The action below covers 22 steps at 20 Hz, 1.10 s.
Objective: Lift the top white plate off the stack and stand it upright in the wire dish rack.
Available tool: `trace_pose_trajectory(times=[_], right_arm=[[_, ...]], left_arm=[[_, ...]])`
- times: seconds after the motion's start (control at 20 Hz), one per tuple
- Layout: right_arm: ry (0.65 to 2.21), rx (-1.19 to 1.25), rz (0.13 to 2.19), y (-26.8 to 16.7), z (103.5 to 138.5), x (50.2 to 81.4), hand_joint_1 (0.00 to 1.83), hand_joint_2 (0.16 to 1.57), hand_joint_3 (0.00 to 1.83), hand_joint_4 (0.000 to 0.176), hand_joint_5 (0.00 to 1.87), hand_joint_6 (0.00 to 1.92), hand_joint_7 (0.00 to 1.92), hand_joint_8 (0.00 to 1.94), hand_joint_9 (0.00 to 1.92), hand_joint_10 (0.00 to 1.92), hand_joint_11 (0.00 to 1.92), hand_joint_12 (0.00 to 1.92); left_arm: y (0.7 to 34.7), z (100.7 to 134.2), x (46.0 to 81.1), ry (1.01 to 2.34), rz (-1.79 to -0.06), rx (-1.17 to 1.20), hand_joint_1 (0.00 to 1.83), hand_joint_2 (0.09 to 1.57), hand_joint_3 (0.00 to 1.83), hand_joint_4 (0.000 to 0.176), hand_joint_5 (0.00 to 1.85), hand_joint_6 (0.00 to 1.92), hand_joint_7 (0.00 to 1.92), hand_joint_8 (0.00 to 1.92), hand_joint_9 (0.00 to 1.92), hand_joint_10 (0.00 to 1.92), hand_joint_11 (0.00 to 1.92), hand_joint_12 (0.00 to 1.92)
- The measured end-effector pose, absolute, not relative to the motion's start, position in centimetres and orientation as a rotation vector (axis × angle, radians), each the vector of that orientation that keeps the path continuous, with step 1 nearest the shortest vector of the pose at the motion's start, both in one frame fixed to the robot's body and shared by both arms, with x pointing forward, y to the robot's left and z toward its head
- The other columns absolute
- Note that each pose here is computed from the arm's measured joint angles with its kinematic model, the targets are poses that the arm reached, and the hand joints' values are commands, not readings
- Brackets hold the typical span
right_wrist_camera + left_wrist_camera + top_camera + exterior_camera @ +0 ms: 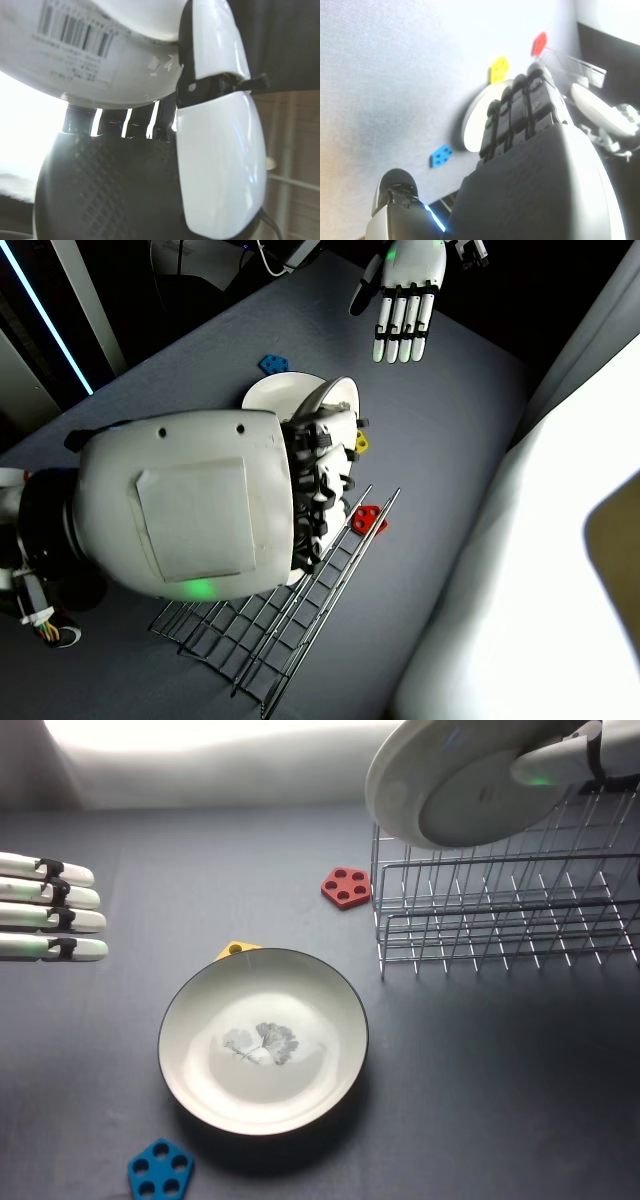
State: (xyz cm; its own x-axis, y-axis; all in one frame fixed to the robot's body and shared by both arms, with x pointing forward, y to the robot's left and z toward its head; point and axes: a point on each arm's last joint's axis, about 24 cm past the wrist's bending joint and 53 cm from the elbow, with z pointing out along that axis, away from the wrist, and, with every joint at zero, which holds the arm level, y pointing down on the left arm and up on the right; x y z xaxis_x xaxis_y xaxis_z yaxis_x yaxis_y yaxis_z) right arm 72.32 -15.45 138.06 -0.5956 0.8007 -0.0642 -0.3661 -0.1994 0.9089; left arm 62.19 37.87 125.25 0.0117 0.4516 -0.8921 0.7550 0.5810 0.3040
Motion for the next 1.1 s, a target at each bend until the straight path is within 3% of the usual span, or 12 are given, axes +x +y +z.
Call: trace_pose_trajectory(times=[0.25, 0.5, 0.55, 0.6, 0.65, 0.7, 0.8, 0.95, 1.0, 1.05, 1.1], right_arm=[[1.258, 0.605, 1.874, -16.4, 137.7, 73.1, 1.5, 1.06, 0.0, 0.0, 0.92, 0.91, 1.07, 0.65, 1.1, 0.79, 0.96, 1.41], [1.257, 0.617, 1.875, -16.6, 137.6, 73.3, 1.49, 1.08, 0.0, 0.0, 0.86, 1.02, 1.02, 0.73, 1.07, 0.84, 0.94, 1.43], [1.256, 0.626, 1.876, -16.7, 137.6, 73.4, 1.4, 1.09, 0.0, 0.0, 0.86, 1.1, 1.02, 0.78, 1.07, 0.98, 0.99, 0.89], [1.259, 0.634, 1.878, -16.7, 137.5, 73.4, 1.48, 1.07, 0.0, 0.0, 0.89, 0.97, 1.07, 0.64, 1.12, 0.79, 0.99, 1.28], [1.259, 0.647, 1.886, -16.7, 137.4, 73.5, 1.49, 1.06, 0.0, 0.0, 0.9, 0.97, 1.09, 0.59, 1.13, 0.75, 0.97, 1.37], [1.264, 0.664, 1.894, -16.8, 137.3, 73.6, 1.49, 1.07, 0.0, 0.0, 0.87, 1.0, 1.06, 0.65, 1.11, 0.77, 0.96, 1.4], [1.268, 0.693, 1.913, -16.6, 137.0, 73.9, 1.5, 1.05, 0.0, 0.0, 0.9, 0.97, 1.13, 0.55, 1.2, 0.63, 1.01, 1.34], [1.275, 0.714, 1.905, -16.7, 136.7, 74.4, 1.49, 1.07, 0.0, 0.0, 0.86, 1.0, 1.06, 0.66, 1.11, 0.78, 0.95, 1.43], [1.273, 0.718, 1.901, -17.0, 136.6, 74.6, 1.5, 1.04, 0.0, 0.0, 0.91, 0.93, 1.13, 0.57, 1.2, 0.63, 1.01, 1.34], [1.273, 0.726, 1.899, -17.1, 136.5, 74.7, 1.41, 1.05, 0.0, 0.0, 0.92, 0.95, 1.14, 0.62, 1.22, 0.75, 1.05, 0.82], [1.273, 0.733, 1.898, -17.2, 136.3, 74.9, 1.39, 1.05, 0.0, 0.0, 0.93, 0.94, 1.14, 0.63, 1.2, 0.82, 1.13, 0.53]], left_arm=[[38.0, 125.4, 62.0, 1.624, -0.317, 1.044, 0.19, 0.93, 0.0, 0.0, 0.06, 0.0, 0.08, 0.01, 0.08, 0.0, 0.09, 0.01], [37.6, 125.3, 61.5, 1.619, -0.34, 1.058, 0.15, 0.94, 0.0, 0.0, 0.05, 0.0, 0.08, 0.0, 0.09, 0.01, 0.1, 0.02], [37.4, 125.1, 61.5, 1.62, -0.345, 1.059, 0.16, 0.94, 0.0, 0.0, 0.05, 0.0, 0.08, 0.0, 0.1, 0.01, 0.11, 0.02], [37.4, 125.1, 61.5, 1.621, -0.343, 1.058, 0.16, 0.94, 0.0, 0.0, 0.05, 0.0, 0.08, 0.0, 0.1, 0.01, 0.11, 0.02], [37.5, 125.1, 61.6, 1.623, -0.34, 1.055, 0.16, 0.93, 0.0, 0.0, 0.06, 0.01, 0.09, 0.01, 0.1, 0.01, 0.11, 0.02], [37.5, 125.1, 61.7, 1.623, -0.338, 1.048, 0.17, 0.93, 0.0, 0.0, 0.05, 0.0, 0.09, 0.0, 0.1, 0.01, 0.11, 0.02], [37.4, 125.1, 61.7, 1.623, -0.34, 1.048, 0.16, 0.93, 0.0, 0.0, 0.06, 0.0, 0.1, 0.01, 0.11, 0.01, 0.12, 0.02], [37.6, 125.2, 61.8, 1.633, -0.346, 1.026, 0.18, 0.93, 0.0, 0.0, 0.06, 0.0, 0.09, 0.0, 0.1, 0.0, 0.1, 0.01], [37.5, 125.4, 61.9, 1.63, -0.35, 1.016, 0.17, 0.93, 0.0, 0.0, 0.05, 0.0, 0.08, 0.0, 0.1, 0.0, 0.1, 0.02], [37.4, 125.7, 62.0, 1.62, -0.356, 1.001, 0.17, 0.93, 0.0, 0.0, 0.06, 0.0, 0.09, 0.0, 0.1, 0.0, 0.11, 0.02], [37.2, 126.0, 62.1, 1.611, -0.367, 0.986, 0.16, 0.92, 0.0, 0.0, 0.06, 0.0, 0.1, 0.01, 0.1, 0.0, 0.11, 0.02]])
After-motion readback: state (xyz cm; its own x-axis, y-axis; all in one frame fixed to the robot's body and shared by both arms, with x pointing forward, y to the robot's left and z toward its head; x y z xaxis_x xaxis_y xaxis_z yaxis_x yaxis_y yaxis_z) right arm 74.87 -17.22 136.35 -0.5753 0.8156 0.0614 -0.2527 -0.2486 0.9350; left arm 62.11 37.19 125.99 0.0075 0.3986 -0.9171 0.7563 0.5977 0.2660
